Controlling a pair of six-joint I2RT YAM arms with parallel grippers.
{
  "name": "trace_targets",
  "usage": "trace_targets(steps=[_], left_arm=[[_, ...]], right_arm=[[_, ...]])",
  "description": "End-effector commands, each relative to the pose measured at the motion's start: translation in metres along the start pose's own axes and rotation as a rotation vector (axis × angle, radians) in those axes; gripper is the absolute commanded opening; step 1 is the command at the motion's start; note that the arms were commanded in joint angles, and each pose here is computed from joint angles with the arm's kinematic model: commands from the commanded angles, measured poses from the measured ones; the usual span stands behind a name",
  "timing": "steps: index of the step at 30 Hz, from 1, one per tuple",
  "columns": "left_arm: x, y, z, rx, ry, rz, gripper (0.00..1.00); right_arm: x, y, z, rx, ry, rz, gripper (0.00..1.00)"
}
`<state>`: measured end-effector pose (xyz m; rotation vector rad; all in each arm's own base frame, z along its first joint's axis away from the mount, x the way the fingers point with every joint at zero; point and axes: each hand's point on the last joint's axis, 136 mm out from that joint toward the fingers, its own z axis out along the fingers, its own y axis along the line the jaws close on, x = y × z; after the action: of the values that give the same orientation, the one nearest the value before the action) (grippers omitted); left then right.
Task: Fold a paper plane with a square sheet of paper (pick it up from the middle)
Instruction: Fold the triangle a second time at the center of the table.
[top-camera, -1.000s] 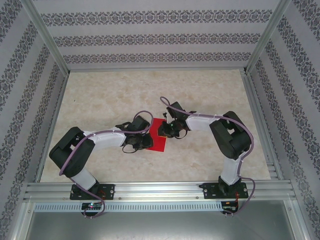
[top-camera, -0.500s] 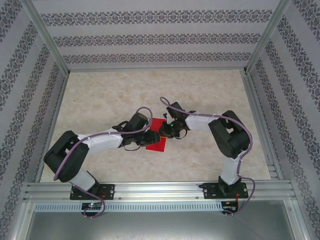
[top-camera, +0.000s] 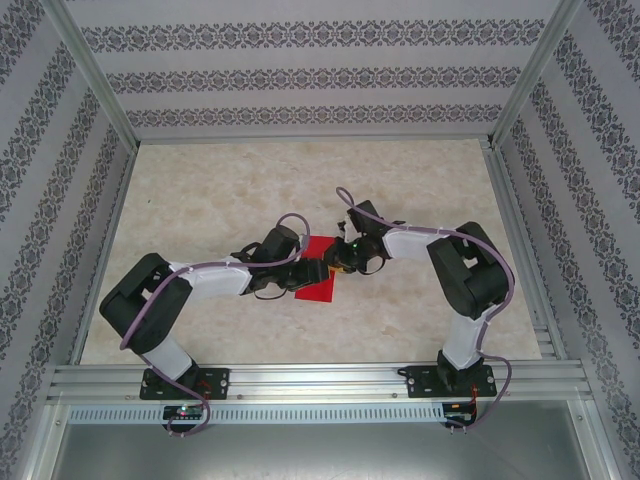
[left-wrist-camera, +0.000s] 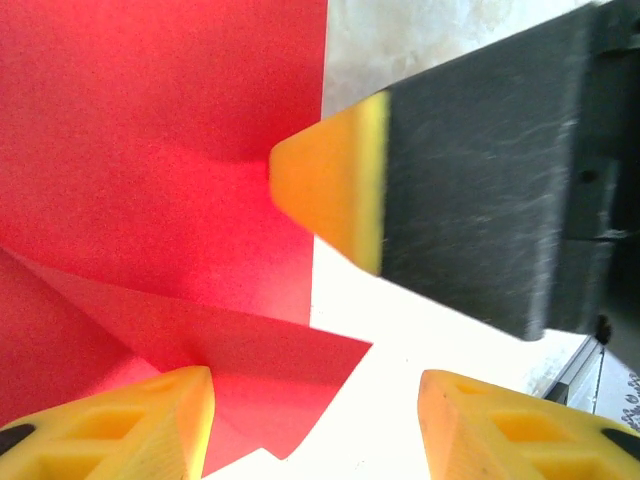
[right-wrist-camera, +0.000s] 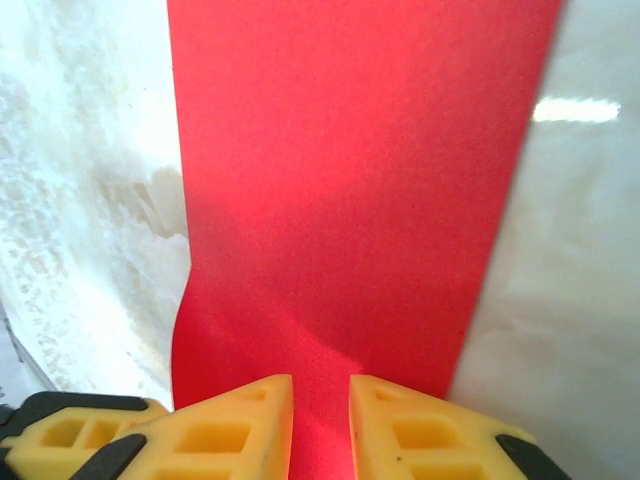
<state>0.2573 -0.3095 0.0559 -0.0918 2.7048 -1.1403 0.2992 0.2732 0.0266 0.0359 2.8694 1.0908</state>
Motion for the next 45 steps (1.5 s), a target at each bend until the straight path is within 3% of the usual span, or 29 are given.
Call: trace_targets(steps=[1,9,13,19,29,38,45], left_arm=[[-0.009,-0.009,0.004,0.048,-0.023,0.012,0.59],[-0.011,-0.006,0.009,0.038,-0.020,0.005,0.59],[-0.011,-0.004,0.009,0.021,-0.024,0.003,0.47],[-0.011,0.003,0.008,-0.018,-0.025,-0.001,0.32],[-0.013,0.005,0.008,-0.041,-0.026,-0.001,0.24],[-0.014,0.005,0.008,-0.043,-0.026,-0.001,0.21],[-0.016,-0.002,0.008,-0.022,-0.023,0.009,0.21]], right_arm=[[-0.007,0.011,-0.015,-0.062,-0.041,0.005,0.24],[-0.011,-0.001,-0.028,-0.029,-0.083,0.003,0.28],[-0.005,0.001,-0.031,-0.060,-0.072,-0.026,0.34],[0.008,0.009,-0.029,-0.085,-0.026,-0.079,0.35],[0.026,0.008,-0.019,-0.072,0.029,-0.121,0.34],[0.033,0.012,-0.018,-0.111,0.050,-0.122,0.19],[0.021,0.006,-0.018,-0.047,0.020,-0.141,0.08]])
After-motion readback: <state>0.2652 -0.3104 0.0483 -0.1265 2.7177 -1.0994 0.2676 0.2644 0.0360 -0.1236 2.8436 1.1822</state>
